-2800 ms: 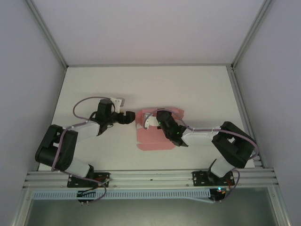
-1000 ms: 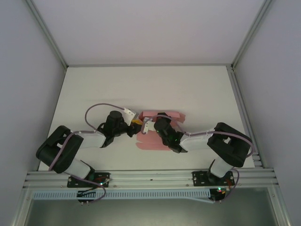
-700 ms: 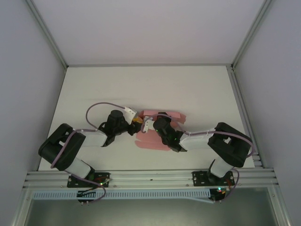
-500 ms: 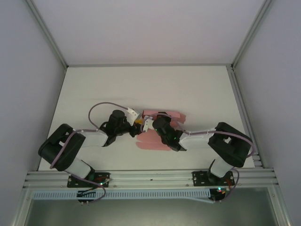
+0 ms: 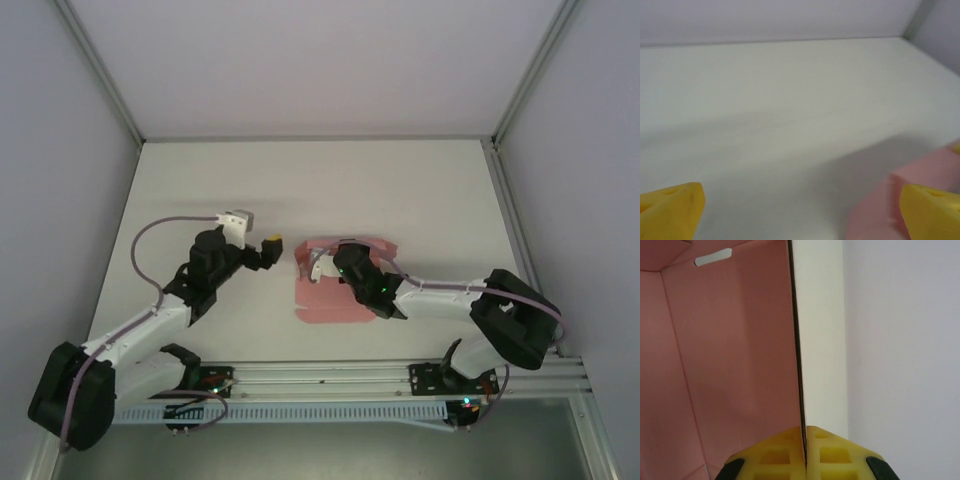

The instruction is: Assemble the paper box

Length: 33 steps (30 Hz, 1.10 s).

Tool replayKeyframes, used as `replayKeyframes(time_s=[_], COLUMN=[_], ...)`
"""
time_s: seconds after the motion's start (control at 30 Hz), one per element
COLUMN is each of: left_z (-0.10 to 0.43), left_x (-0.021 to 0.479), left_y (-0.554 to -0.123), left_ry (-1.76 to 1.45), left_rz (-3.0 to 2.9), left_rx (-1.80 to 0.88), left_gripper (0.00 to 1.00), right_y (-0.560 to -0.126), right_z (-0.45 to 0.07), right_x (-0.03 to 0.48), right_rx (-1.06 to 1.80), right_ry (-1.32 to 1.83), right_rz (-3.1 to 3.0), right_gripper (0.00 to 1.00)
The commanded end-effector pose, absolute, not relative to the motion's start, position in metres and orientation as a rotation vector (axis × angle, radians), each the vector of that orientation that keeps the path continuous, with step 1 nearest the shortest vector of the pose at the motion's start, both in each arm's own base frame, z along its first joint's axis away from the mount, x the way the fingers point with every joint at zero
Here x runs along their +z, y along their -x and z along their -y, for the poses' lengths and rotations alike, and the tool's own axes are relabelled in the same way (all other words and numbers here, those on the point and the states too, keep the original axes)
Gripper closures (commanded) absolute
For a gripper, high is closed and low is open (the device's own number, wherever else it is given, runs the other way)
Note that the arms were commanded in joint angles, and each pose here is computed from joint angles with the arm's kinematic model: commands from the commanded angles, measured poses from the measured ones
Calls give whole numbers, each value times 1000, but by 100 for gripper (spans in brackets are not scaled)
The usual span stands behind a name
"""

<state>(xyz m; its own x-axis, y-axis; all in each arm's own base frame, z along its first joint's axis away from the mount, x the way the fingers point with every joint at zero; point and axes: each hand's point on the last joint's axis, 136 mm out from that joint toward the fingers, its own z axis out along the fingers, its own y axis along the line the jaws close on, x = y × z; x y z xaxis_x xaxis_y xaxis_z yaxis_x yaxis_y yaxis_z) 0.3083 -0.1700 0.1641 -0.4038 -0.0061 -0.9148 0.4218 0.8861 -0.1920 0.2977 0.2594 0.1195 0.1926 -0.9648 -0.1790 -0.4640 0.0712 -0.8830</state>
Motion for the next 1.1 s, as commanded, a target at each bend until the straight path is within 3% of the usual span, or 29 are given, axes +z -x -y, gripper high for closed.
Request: replayKeyframes(time_s=[0.0, 0.07, 0.43, 0.73, 0.93, 1.07], left_z=[151, 171, 268, 291, 288, 292], left_x=[118, 102, 74, 85, 69, 65], left_y=[-316, -316, -286, -277, -261, -274], left_ry=[-241, -342, -823, -879, -929, -913], left_rz=[-2167, -2221, -2133, -2017, -2026, -2031], left_rx=[-368, -439, -681, -813, -802, -770], left_gripper=[2, 12, 41, 44, 41, 49], right_y=[-295, -297, -302, -300, -300, -298], right_z=[-259, -260, -259, -255, -253, -255], right_x=[110, 110, 107, 103, 102, 99], right_rx=[-640, -640, -644, -636, -641, -621], right_ry=[1555, 1547, 1530, 1545, 1541, 1561], right_rz=[-1437, -1437, -1469, -1495, -1499, -1503], right_gripper=[100, 100, 100, 100, 100, 100])
